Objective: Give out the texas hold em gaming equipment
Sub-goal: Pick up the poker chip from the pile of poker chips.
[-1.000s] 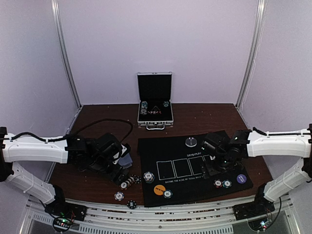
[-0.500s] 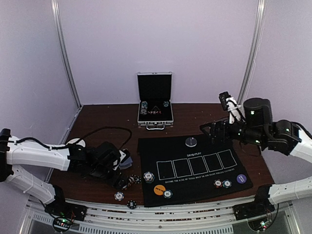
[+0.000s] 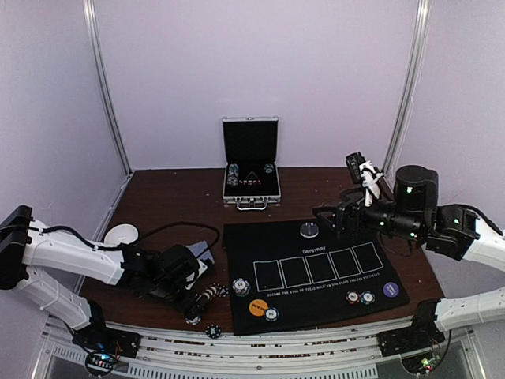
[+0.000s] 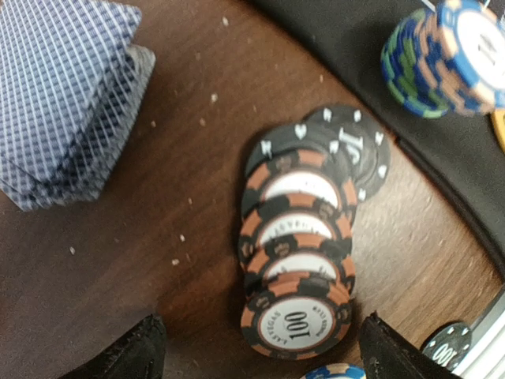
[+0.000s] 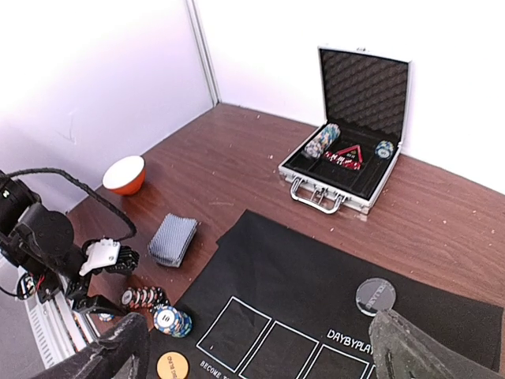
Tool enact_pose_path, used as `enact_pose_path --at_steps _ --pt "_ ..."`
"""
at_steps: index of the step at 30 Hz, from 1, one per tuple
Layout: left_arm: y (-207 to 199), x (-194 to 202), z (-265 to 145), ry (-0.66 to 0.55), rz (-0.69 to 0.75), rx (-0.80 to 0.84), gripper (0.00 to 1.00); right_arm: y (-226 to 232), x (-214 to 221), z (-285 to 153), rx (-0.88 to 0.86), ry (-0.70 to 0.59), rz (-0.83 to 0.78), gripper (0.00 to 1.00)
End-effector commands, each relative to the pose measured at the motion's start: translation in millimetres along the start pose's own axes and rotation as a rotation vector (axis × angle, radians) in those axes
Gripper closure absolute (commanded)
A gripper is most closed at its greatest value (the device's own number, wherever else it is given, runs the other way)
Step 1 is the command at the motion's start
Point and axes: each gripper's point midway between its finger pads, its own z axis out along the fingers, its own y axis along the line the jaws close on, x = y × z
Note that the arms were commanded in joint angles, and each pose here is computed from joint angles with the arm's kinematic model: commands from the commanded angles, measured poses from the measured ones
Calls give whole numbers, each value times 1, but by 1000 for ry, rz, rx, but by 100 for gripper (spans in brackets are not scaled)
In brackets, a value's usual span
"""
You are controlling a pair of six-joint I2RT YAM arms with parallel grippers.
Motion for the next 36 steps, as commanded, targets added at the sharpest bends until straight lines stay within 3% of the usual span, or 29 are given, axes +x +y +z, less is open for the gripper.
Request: enact_pose_path --at_steps 1,11,26,36 --pt "-2 2 2 -18 6 -8 15 9 -3 5 -47 14 -26 1" --pt "-11 11 16 13 62 -77 41 7 1 2 -38 18 -19 0" --pt "-10 -4 -1 14 49 -113 100 4 -6 -7 -28 -15 6 0" --pt "-14 -23 -39 7 27 -102 100 5 -6 -7 -29 -3 23 0"
